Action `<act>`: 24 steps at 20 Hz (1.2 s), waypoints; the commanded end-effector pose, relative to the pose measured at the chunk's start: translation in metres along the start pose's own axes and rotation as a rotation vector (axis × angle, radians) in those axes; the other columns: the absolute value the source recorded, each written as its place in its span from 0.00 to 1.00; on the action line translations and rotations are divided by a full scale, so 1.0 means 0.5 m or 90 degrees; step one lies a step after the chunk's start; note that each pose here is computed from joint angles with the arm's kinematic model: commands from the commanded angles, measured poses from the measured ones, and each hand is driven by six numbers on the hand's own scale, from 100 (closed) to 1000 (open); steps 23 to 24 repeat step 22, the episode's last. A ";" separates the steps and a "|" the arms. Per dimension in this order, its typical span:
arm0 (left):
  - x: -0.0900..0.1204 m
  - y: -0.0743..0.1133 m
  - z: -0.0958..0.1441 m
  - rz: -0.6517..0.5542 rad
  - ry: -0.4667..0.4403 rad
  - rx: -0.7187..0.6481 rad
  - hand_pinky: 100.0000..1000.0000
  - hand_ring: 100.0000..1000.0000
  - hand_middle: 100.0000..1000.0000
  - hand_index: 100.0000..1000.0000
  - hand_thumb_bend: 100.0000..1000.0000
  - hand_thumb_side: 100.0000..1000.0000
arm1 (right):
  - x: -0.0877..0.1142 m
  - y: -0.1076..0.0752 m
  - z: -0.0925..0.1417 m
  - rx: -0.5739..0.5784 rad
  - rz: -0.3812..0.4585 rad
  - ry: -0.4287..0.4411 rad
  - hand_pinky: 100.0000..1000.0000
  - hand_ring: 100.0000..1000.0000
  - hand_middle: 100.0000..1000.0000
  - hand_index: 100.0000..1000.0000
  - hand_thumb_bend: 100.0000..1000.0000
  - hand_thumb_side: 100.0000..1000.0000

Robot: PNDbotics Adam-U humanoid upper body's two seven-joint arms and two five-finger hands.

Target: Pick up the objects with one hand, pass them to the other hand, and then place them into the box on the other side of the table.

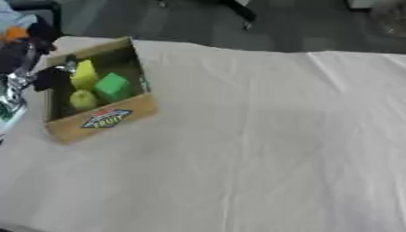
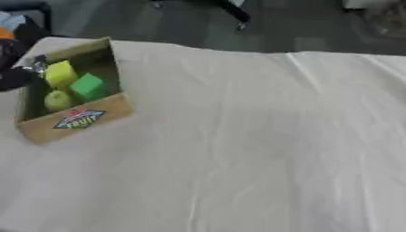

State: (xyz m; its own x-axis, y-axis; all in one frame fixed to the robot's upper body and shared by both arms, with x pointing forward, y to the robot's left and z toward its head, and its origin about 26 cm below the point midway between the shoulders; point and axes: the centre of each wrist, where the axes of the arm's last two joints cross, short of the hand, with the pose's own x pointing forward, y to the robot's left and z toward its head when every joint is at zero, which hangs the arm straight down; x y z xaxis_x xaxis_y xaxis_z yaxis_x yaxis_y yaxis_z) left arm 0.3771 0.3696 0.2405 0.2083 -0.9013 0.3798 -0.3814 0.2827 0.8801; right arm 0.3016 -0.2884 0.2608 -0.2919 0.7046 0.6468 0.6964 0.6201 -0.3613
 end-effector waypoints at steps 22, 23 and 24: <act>0.107 -0.013 0.120 0.785 -0.217 0.120 0.57 0.75 0.67 0.82 0.11 0.74 | -0.054 -0.051 -0.002 -0.285 0.061 0.160 0.79 0.72 0.53 0.69 0.00 0.38; 0.107 -0.013 0.120 0.785 -0.217 0.120 0.57 0.75 0.67 0.82 0.11 0.74 | -0.054 -0.051 -0.002 -0.285 0.061 0.160 0.79 0.72 0.53 0.69 0.00 0.38; 0.107 -0.013 0.120 0.785 -0.217 0.120 0.57 0.75 0.67 0.82 0.11 0.74 | -0.054 -0.051 -0.002 -0.285 0.061 0.160 0.79 0.72 0.53 0.69 0.00 0.38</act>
